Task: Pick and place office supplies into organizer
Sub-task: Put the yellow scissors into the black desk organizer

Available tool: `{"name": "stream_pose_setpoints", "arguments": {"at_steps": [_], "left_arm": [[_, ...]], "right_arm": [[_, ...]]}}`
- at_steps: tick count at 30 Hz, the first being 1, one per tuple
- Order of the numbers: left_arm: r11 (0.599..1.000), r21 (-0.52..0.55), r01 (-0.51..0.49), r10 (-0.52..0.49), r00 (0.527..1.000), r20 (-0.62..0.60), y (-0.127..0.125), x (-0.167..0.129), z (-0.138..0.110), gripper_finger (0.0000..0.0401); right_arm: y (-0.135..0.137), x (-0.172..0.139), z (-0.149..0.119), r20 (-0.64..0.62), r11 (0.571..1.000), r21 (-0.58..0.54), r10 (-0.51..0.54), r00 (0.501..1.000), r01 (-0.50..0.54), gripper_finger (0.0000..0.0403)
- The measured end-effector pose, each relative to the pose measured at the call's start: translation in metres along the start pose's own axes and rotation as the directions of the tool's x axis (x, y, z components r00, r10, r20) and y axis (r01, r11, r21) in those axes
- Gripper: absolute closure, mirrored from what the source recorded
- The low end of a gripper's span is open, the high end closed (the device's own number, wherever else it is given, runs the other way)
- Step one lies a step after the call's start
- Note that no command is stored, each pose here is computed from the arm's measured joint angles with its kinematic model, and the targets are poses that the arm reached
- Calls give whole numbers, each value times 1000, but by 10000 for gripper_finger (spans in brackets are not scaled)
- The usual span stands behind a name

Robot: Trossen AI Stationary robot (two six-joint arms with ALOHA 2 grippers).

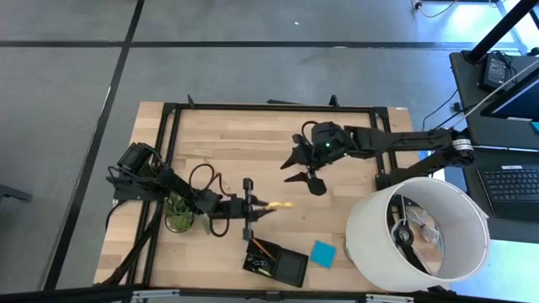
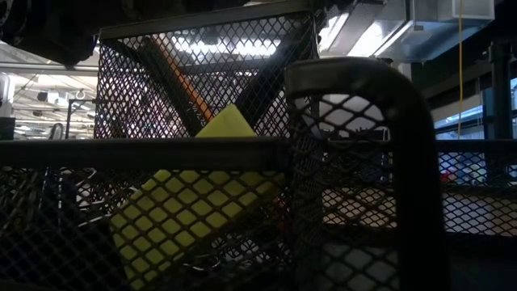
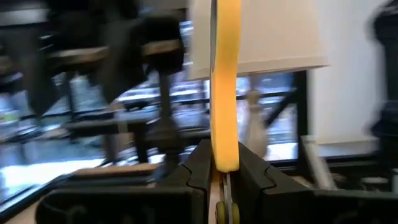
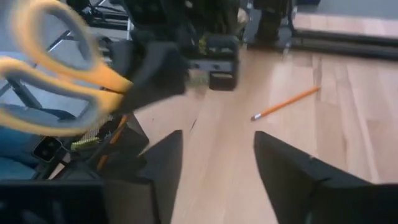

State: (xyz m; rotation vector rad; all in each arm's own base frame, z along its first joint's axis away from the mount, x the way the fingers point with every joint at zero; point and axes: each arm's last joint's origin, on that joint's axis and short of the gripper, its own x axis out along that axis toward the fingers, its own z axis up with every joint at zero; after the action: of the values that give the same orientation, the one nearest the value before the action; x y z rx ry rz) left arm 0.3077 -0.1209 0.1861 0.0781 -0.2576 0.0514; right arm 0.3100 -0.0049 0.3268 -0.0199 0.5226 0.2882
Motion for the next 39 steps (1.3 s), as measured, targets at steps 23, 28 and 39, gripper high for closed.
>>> {"name": "stream_pose_setpoints", "arguments": {"at_steps": [23,28,39], "left_arm": [[911,118,-395,406,910,-86,-3,-10,5,372],[905,120,-409,420,903,-89,-2,-10,5,372],[905,119,-408,419,904,-88,-2,-10,5,372]], "right_arm": [[9,-18,8,57,994,-110,6,998,0,160],[18,-16,13,91,992,-122,32,995,-21,160],[24,15,11,97,983,-179,68,993,-50,160]]}}
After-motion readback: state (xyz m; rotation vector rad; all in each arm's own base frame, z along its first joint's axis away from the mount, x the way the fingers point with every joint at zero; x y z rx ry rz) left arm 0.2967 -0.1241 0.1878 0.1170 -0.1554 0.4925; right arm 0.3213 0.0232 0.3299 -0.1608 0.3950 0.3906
